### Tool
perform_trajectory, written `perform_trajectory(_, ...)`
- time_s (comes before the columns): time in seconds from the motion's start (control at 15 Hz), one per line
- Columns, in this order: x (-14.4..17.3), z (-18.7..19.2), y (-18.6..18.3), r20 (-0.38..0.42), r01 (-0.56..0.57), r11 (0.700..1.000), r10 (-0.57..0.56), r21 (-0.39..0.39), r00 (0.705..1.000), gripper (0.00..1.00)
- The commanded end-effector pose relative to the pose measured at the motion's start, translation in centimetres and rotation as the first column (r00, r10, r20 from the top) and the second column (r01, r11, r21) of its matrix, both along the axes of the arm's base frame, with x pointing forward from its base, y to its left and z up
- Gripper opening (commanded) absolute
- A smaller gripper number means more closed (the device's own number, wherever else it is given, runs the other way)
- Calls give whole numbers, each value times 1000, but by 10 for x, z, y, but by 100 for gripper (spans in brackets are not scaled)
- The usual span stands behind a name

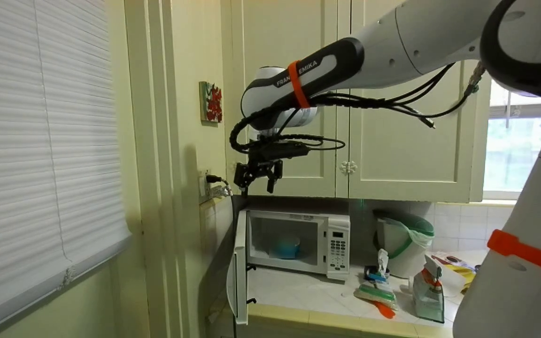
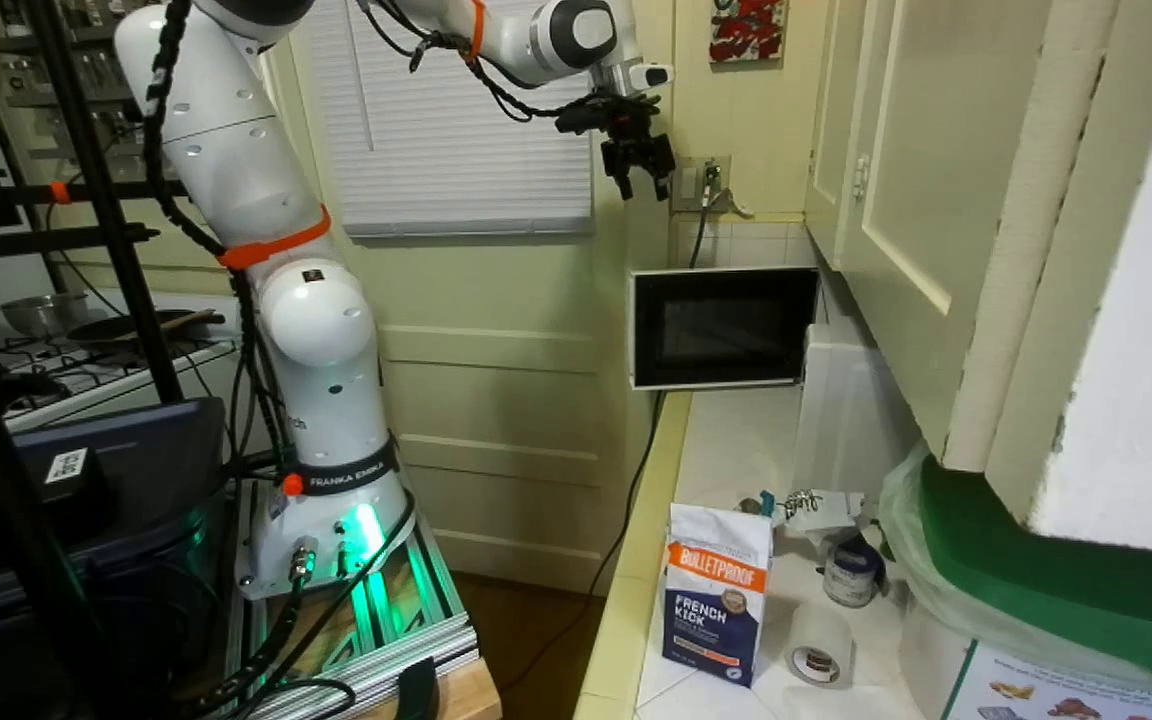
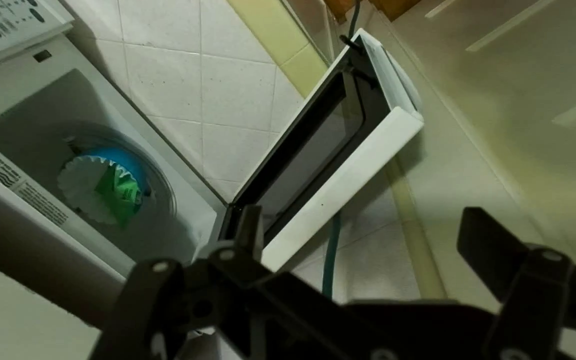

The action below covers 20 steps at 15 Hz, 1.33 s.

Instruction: Turn off the light switch.

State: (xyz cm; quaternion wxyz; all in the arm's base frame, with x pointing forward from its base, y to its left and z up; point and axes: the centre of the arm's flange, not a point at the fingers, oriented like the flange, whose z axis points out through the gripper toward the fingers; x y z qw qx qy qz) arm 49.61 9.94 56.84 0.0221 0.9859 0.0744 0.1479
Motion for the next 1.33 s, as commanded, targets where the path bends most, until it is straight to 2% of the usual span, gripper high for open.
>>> perform_trajectory(0.0,2,0,0,-1,-4,1000,4,0,1000,100)
perform_trajectory(0.2,3,1,2,2,-8,1000,8,1,1000,100)
perform_trajectory(0.4,16,-11,6,74,-87,996,85,15,994,100)
perform_trajectory(0.67,40,-22,9,166,-196,981,193,4,967,100)
perform_trajectory(0.93,54,-37,14,199,-284,959,279,-1,940,100)
perform_trajectory(1.0,55,-38,17,202,-290,957,285,-3,937,78)
perform_trajectory(1.07,55,-39,19,210,-305,952,298,1,931,74)
perform_trajectory(1.27,55,-40,29,231,-330,944,319,9,919,49)
